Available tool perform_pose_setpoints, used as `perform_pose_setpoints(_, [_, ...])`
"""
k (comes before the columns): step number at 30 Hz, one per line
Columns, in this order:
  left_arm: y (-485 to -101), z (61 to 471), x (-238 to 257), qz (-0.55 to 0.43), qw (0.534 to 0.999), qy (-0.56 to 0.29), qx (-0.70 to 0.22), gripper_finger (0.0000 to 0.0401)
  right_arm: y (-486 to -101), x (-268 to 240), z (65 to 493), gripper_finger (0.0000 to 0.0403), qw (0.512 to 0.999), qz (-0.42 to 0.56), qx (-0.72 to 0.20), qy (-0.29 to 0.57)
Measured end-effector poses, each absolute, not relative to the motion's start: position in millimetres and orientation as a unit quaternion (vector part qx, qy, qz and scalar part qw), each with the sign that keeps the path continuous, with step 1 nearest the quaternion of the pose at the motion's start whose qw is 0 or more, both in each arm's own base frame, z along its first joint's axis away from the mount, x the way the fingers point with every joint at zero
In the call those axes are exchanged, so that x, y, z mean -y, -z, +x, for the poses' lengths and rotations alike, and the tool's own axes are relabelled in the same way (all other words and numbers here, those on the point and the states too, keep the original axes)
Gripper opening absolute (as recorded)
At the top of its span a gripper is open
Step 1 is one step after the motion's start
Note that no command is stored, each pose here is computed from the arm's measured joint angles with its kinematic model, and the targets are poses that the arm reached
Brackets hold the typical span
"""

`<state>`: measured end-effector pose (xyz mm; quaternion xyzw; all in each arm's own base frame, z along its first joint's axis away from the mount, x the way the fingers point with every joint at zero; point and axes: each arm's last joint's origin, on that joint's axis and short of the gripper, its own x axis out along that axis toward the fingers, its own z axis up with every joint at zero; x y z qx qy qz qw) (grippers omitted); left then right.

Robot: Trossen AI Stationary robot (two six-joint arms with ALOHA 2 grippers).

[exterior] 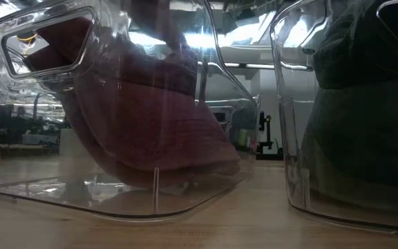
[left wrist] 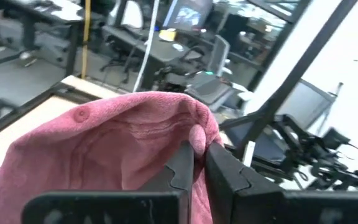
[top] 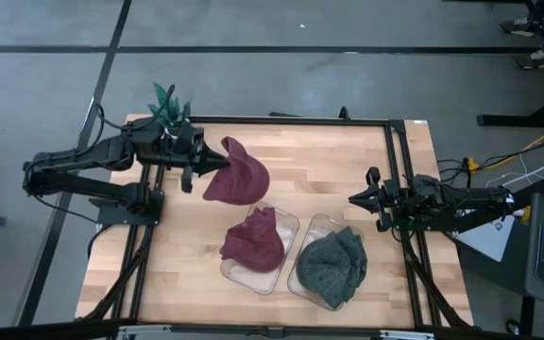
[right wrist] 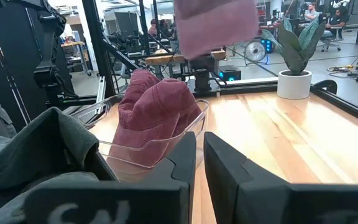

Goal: Pick & Place hat
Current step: Put the red cap into the left transparent bin

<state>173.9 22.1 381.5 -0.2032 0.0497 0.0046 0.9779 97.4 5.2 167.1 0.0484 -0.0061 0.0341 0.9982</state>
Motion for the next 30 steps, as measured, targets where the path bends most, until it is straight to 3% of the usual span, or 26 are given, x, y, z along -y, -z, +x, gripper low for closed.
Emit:
perform_pose_setpoints(15, [-411,217,13,-0.154,0.977,0.127,-0.074,0.0017,-167,-5,97,0.0034,0.998,0.049,0.006,-0.034])
perform_pose_setpoints(30, [-386,271,64,-0.152,0.959,0.18,-0.157,0.0017,-167,-5,97,0.0034,0.998,0.048,0.006,-0.034])
